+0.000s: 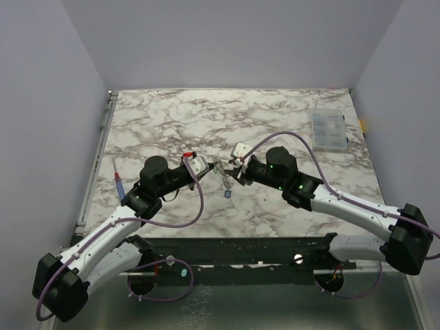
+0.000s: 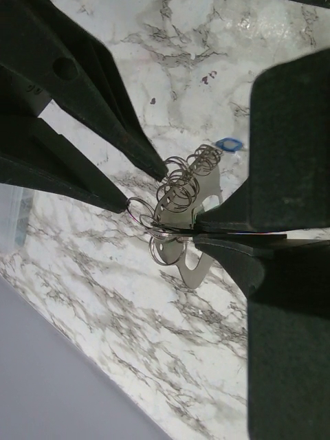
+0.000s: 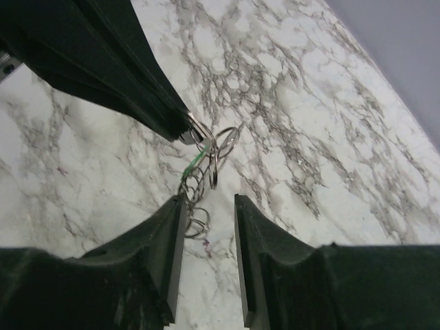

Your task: Put the keys on the keyring

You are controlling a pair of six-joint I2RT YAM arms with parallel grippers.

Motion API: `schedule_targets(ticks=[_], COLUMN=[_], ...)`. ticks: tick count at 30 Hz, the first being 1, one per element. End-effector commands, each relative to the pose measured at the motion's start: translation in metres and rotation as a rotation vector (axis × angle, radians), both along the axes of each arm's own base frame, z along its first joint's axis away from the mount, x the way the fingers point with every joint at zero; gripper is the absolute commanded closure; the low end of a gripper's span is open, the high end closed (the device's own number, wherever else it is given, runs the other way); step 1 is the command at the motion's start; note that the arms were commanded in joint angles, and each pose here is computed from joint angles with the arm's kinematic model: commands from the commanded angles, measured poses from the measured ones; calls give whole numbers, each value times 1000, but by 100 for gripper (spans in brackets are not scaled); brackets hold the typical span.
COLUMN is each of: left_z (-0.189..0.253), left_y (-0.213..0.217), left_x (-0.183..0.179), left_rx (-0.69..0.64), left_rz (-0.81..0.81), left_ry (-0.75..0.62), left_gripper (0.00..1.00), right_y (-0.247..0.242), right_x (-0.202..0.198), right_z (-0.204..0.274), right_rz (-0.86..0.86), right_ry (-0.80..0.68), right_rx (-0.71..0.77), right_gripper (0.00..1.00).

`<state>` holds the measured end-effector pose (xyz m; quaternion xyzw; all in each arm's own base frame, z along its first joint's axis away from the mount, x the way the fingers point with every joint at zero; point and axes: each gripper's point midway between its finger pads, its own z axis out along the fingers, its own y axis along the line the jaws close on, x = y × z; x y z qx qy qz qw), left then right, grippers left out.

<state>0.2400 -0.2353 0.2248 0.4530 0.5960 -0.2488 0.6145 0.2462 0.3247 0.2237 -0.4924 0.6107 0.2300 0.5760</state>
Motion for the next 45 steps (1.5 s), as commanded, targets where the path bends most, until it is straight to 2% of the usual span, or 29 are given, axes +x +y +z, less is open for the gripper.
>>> schedule_targets(ticks=[1,4,6,7,13,20,23,26,30,33,41,45], left_z=[26,26,26,25,26,29,29,30,31,30,30,24], left_y=[3,3,3,3,1,-1,-2,-1,0,2,10,11], left_x=[6,7,7,8,8,6,5,5,6,8,18,17], left_rx=[-25,-28,-30,-30,-41,-60,-65,-71,-78,-77,-51,7], left_rz=[26,28,30,30,26,13,8,10,20,34,100,110], left_ry=[-60,-54,-49,-46,-39,-40,-40,-38,-41,-38,-17,76], left_gripper=[100,100,100,100,100,100,100,100,100,100,100,100], right_y=[2,5,8,10,15,10,13,15,8,5,6,-9], right_x=[-1,-2,-5,-7,-4,20,25,31,40,38,10,10], right_z=[-11,-16,-20,-22,-40,-49,-51,-57,-60,-64,-76,-75], right_rz=[-8,-9,1,9,-28,-184,-180,-187,-245,-243,-143,-200], right_ry=[36,50,80,94,156,171,132,109,77,84,189,204], right_rx=[14,57,88,105,175,277,290,287,277,254,154,109], right_gripper=[49,27,5,1,0,0,5,16,49,67,84,85])
